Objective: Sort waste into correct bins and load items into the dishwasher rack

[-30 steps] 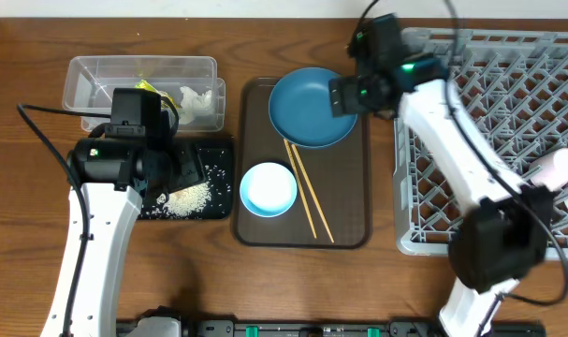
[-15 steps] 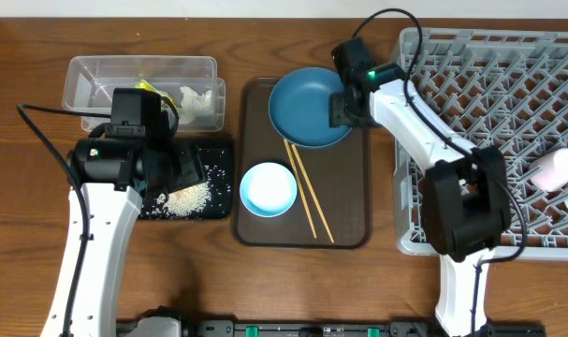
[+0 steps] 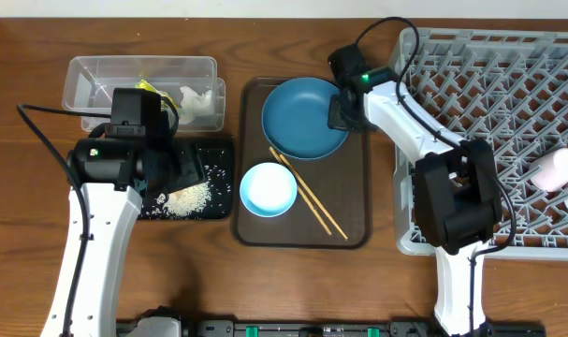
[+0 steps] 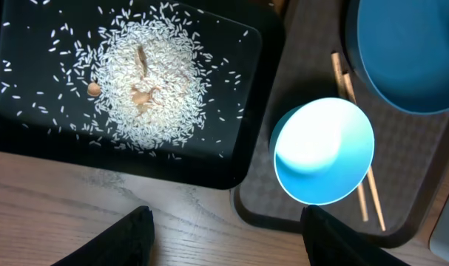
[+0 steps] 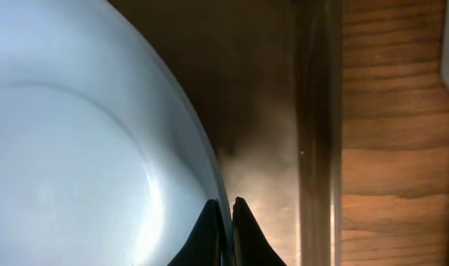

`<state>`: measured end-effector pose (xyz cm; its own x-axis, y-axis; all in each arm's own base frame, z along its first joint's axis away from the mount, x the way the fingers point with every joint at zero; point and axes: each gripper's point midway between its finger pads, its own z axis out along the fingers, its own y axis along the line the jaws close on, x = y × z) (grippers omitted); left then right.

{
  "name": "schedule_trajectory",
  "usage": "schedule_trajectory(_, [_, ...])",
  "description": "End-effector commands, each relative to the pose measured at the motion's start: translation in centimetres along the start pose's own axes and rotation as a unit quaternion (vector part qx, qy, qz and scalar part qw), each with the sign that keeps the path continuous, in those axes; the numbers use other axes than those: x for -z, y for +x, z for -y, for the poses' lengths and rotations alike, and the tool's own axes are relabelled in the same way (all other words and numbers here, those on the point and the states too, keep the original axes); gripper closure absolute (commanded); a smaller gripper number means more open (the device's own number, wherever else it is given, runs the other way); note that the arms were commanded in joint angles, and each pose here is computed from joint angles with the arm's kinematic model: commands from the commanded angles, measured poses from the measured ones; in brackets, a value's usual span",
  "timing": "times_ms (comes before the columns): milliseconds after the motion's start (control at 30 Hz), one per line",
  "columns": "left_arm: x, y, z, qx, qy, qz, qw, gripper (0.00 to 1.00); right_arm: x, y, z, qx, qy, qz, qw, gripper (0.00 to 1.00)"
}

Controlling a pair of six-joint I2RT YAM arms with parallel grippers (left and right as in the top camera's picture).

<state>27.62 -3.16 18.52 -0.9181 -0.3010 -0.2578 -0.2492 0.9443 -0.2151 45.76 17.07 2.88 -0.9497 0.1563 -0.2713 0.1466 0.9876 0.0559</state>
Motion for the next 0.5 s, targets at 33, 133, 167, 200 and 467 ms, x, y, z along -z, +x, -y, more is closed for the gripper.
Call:
schedule_trajectory(33, [0.0, 0.0, -0.3, -0.006, -0.007, 0.000, 1.000, 0.33, 0.5, -1.3, 0.6, -0.021, 0.012, 0.020, 1.000, 0.99])
schedule_trajectory(133, [0.0, 0.0, -0.3, -0.006, -0.007, 0.000, 1.000, 0.33, 2.0, -3.0, 0.8, -0.019, 0.005, 0.039, 0.999, 0.99])
schedule_trajectory(167, [0.0, 0.0, -0.3, -0.006, -0.007, 0.000, 1.000, 0.33, 2.7, -3.7, 0.9, -0.013, 0.002, 0.049, 0.999, 0.99])
schedule_trajectory(200, [0.0, 0.0, -0.3, -0.006, -0.007, 0.000, 1.000, 0.33, 3.7, -4.6, 1.1, -0.006, -0.003, 0.062, 0.998, 0.99])
schedule_trajectory(467, [0.0, 0.0, -0.3, -0.006, -0.007, 0.000, 1.000, 0.33, 14.7, -12.2, 6.1, 0.014, 0.035, 0.209, 0.977, 0.99])
